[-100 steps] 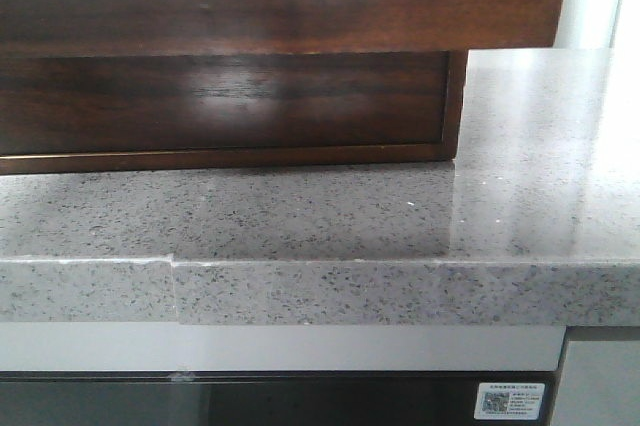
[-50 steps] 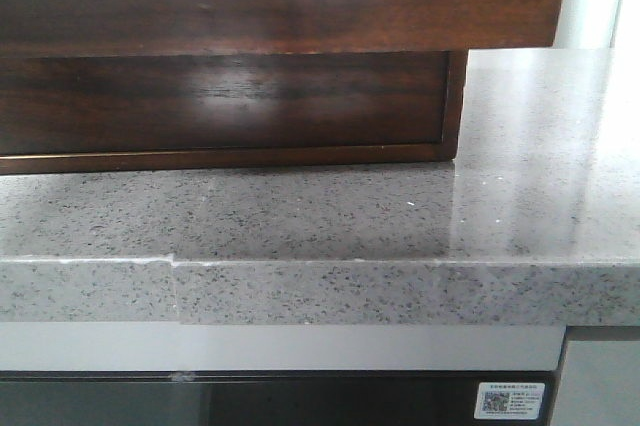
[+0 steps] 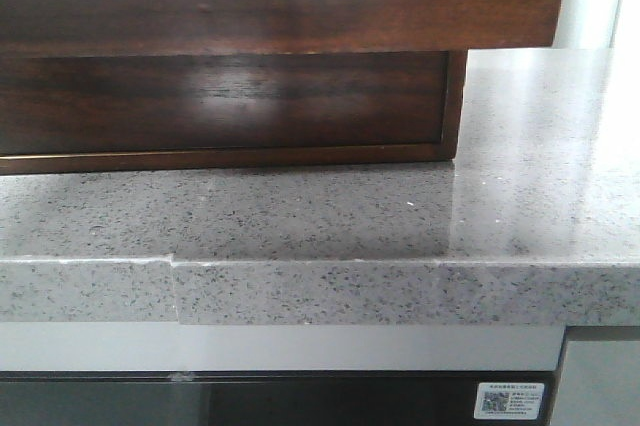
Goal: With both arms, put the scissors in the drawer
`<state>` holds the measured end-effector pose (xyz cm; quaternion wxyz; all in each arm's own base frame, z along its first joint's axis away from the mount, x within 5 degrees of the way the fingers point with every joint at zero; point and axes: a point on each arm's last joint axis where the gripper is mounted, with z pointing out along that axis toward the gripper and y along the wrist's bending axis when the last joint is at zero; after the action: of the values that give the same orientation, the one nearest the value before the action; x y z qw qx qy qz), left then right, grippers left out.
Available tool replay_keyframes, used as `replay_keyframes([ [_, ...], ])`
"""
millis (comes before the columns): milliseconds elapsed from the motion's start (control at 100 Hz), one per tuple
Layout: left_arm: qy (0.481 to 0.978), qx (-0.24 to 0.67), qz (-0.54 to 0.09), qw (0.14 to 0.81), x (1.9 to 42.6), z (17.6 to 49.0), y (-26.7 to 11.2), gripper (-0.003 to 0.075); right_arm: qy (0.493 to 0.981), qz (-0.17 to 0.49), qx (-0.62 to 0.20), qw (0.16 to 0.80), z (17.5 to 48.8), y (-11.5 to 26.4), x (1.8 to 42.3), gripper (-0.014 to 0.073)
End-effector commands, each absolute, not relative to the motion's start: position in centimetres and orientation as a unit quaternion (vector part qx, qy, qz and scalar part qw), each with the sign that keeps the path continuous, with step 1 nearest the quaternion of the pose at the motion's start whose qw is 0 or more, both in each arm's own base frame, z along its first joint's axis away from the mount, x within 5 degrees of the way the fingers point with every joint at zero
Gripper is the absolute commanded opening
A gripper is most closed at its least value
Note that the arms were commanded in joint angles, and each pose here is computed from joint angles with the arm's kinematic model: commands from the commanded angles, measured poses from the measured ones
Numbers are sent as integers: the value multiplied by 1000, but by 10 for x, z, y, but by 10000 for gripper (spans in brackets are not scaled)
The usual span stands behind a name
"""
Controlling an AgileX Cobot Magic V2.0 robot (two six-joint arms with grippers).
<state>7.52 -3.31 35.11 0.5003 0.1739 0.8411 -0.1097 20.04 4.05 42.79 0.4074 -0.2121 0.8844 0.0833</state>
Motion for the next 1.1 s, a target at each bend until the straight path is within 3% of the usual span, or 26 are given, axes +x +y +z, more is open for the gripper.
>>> replay_keyframes([
  [0, 815, 165, -117, 543, 77, 367, -34, 356, 866, 88, -161, 465, 425, 30, 187, 264],
  [250, 815, 165, -117, 543, 77, 367, -34, 356, 858, 78, -111, 495, 369, 21, 146, 263],
  [490, 815, 165, -117, 543, 77, 367, -34, 350, 845, 67, -106, 520, 356, 20, 125, 256],
  [620, 816, 165, -117, 542, 77, 366, -34, 256, 845, 67, -106, 520, 356, 20, 125, 134],
  [760, 817, 166, -117, 540, 77, 366, -34, 79, 846, 67, -106, 519, 356, 20, 125, -38],
  [840, 818, 167, -114, 538, 77, 366, -33, -22, 846, 67, -106, 519, 356, 20, 125, -69],
  [1090, 822, 170, -109, 532, 76, 364, -33, -20, 846, 67, -106, 519, 356, 20, 125, -69],
])
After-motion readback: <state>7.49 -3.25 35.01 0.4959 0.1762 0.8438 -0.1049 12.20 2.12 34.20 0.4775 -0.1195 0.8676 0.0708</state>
